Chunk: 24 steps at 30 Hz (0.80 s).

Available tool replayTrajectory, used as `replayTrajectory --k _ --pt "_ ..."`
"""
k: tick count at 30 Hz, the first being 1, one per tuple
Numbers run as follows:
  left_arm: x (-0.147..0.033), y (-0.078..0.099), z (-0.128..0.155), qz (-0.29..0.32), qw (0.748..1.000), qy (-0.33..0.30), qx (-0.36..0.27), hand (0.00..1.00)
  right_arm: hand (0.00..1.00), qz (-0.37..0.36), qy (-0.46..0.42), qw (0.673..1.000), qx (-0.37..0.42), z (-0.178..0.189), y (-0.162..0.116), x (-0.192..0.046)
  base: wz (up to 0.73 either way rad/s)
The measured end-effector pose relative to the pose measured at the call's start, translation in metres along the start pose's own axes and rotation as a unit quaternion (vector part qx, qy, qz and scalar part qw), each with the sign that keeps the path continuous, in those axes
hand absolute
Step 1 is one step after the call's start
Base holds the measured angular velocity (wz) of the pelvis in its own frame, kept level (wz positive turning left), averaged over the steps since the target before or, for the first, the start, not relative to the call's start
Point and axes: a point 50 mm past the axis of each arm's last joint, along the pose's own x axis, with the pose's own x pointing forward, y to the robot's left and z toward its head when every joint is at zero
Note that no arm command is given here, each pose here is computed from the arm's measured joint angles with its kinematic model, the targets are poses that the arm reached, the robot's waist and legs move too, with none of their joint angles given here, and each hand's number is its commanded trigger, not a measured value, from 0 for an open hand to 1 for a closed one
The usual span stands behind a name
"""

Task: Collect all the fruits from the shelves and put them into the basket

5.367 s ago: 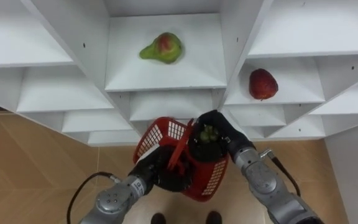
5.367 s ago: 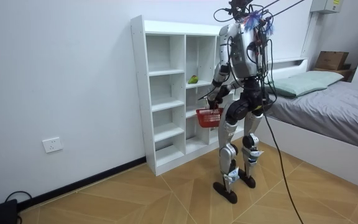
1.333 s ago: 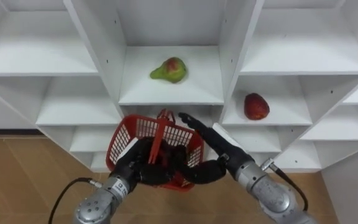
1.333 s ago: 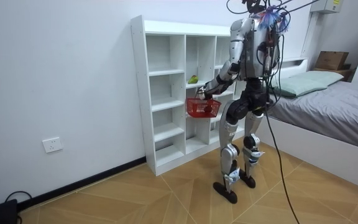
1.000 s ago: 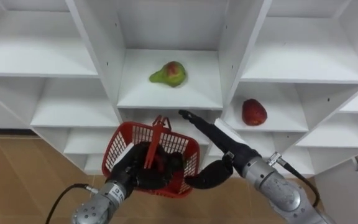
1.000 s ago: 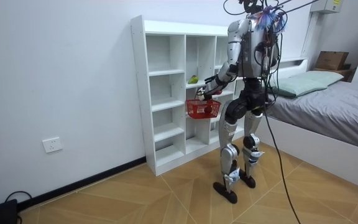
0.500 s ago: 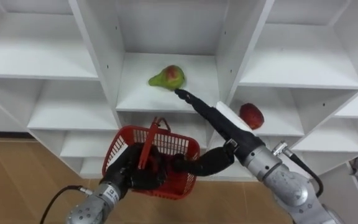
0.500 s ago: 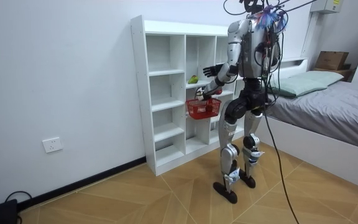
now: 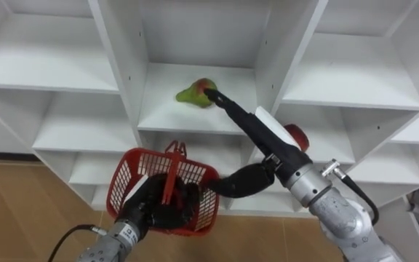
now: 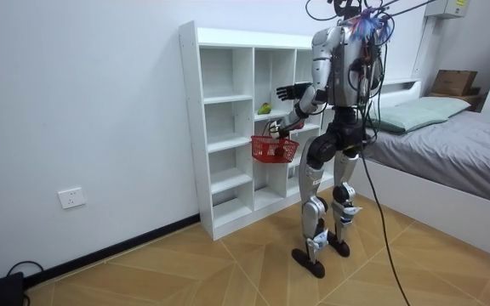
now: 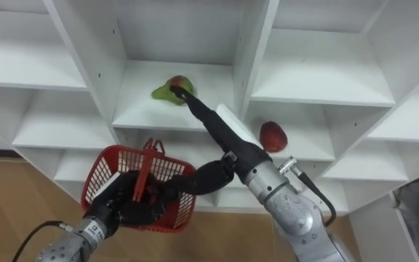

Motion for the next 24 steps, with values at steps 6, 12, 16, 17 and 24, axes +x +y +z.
replayTrajectory --k 6,12,16,17,24 --pt "0.0 0.0 0.0 0.002 1.0 -0.001 -0.001 1.0 0.0 -0.003 -0.012 1.0 -0.006 0.005 -0.004 0.004 0.05" --pt "0.0 0.001 0.0 0.002 1.0 0.0 -0.001 1.0 0.0 -0.008 -0.029 0.999 -0.013 0.012 -0.008 0.011 0.0" --pt "0.0 0.001 0.0 0.0 1.0 0.001 0.0 1.0 0.0 -0.015 -0.047 0.999 -0.02 0.02 -0.013 0.017 0.0" --pt "-0.001 0.002 0.0 -0.003 1.0 0.001 0.001 1.0 0.0 -0.016 -0.053 0.998 -0.024 0.023 -0.014 0.02 0.0" --pt "-0.001 0.0 -0.001 -0.02 1.0 0.008 0.02 1.0 0.0 -0.021 -0.07 0.996 -0.042 0.03 -0.021 0.028 0.05"
